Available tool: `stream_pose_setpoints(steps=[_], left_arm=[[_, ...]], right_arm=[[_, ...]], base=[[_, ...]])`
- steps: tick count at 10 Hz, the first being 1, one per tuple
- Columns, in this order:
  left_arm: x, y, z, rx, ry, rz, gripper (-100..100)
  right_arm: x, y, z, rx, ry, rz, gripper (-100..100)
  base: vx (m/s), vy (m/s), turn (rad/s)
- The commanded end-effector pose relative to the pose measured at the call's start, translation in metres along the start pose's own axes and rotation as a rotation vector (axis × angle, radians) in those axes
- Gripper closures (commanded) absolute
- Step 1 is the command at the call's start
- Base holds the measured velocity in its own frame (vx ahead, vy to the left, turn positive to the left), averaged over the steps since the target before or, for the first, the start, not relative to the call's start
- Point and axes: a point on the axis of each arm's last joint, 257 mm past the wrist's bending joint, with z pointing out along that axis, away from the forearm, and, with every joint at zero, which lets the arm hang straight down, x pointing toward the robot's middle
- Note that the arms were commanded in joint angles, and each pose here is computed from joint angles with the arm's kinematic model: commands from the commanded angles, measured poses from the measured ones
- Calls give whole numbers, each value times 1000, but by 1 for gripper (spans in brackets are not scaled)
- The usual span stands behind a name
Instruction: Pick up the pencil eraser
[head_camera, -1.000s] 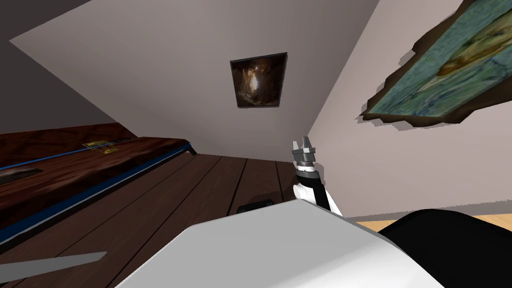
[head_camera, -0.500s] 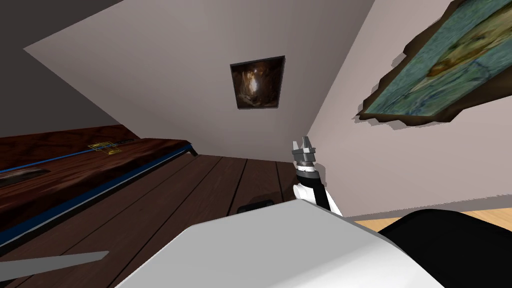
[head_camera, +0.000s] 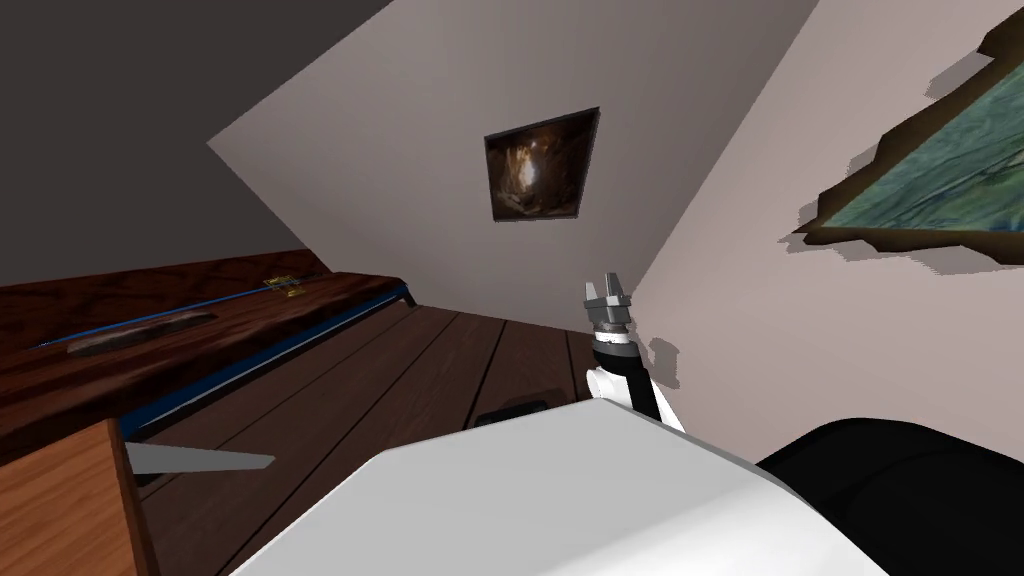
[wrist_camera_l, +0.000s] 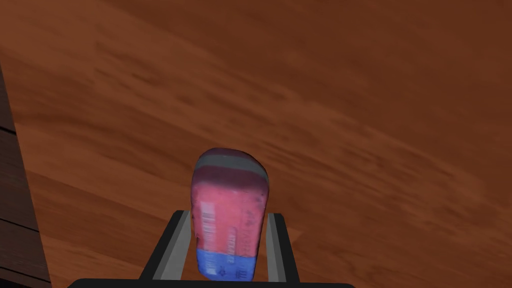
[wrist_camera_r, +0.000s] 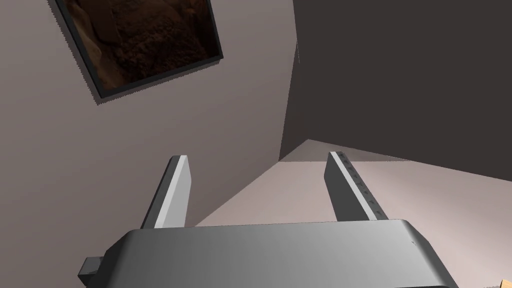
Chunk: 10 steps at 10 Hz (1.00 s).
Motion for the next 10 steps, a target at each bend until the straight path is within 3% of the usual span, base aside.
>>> stream_pose_setpoints(steps=[1,10], left_arm=[[-1,-2,-1,10,4,32,100],[-7,-9,-15,69,27,253,100]], right_arm=[[0,0,0,0,0,0,0],[0,0,0,0,0,0,0]], base=[[154,76,130],[143,42,255]])
